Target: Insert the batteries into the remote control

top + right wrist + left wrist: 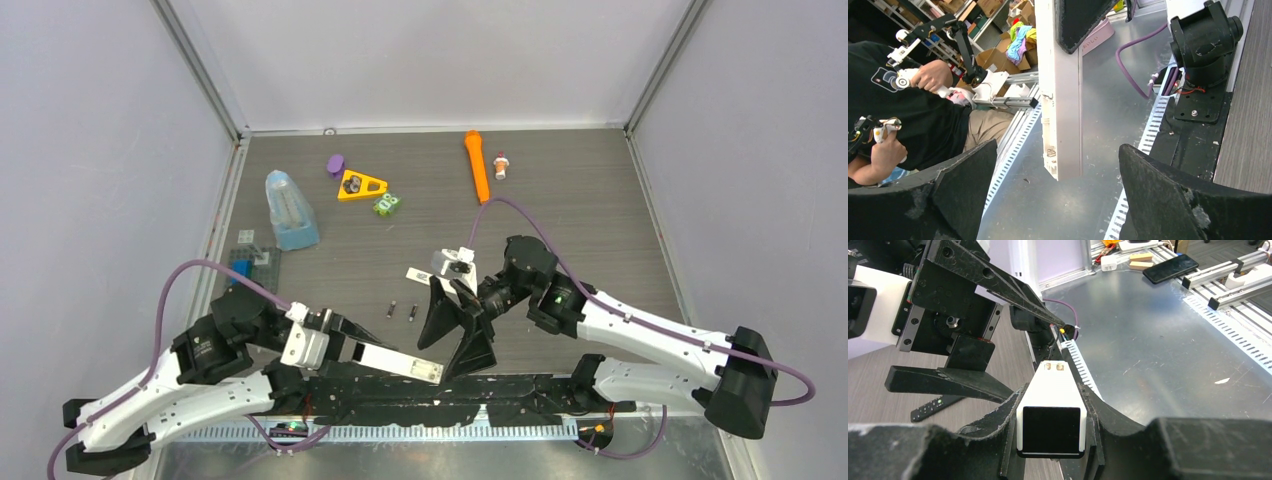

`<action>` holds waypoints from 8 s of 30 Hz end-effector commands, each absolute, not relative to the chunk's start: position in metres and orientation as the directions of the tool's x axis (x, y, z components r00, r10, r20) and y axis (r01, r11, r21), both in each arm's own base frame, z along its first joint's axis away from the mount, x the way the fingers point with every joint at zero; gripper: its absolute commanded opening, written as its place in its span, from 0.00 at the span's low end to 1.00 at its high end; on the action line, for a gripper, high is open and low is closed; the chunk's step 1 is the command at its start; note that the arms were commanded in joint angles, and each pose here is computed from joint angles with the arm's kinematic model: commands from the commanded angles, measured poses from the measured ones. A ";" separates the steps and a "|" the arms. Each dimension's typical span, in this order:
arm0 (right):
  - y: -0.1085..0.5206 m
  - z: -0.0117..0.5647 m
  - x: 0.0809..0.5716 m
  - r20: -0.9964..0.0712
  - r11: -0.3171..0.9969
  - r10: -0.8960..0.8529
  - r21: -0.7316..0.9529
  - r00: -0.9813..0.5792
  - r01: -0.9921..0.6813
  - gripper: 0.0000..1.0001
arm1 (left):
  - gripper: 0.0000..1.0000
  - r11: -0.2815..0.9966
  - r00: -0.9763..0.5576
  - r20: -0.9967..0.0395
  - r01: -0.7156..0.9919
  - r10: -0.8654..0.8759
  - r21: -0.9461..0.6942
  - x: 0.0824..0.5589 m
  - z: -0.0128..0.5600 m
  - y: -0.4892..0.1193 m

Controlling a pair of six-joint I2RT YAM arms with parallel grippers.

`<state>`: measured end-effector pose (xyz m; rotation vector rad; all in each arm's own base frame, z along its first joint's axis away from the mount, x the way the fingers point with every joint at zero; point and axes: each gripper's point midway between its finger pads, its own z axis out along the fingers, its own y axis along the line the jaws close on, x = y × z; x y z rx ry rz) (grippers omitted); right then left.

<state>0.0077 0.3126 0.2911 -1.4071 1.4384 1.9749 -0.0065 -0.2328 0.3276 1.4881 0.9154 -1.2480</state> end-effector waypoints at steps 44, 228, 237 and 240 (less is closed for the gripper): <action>0.346 0.250 0.057 -0.819 -0.116 -0.157 0.570 -0.551 -0.813 0.08 | 1.00 0.593 -0.347 -0.875 0.644 -0.337 -0.484 0.134 0.306 -0.199; 0.357 0.295 0.112 -0.950 0.601 0.128 0.302 -0.284 -0.740 0.08 | 0.00 0.043 -0.564 -0.265 0.376 -0.782 -0.926 0.168 0.313 -0.219; 0.367 0.285 0.101 -0.950 0.557 0.070 0.290 -0.304 -0.778 0.18 | 0.00 0.037 -0.572 -0.268 0.382 -0.776 -0.923 0.167 0.313 -0.221; 0.368 0.286 0.104 -0.948 0.572 0.072 0.294 -0.309 -0.766 0.19 | 0.00 0.040 -0.571 -0.268 0.380 -0.776 -0.924 0.167 0.312 -0.222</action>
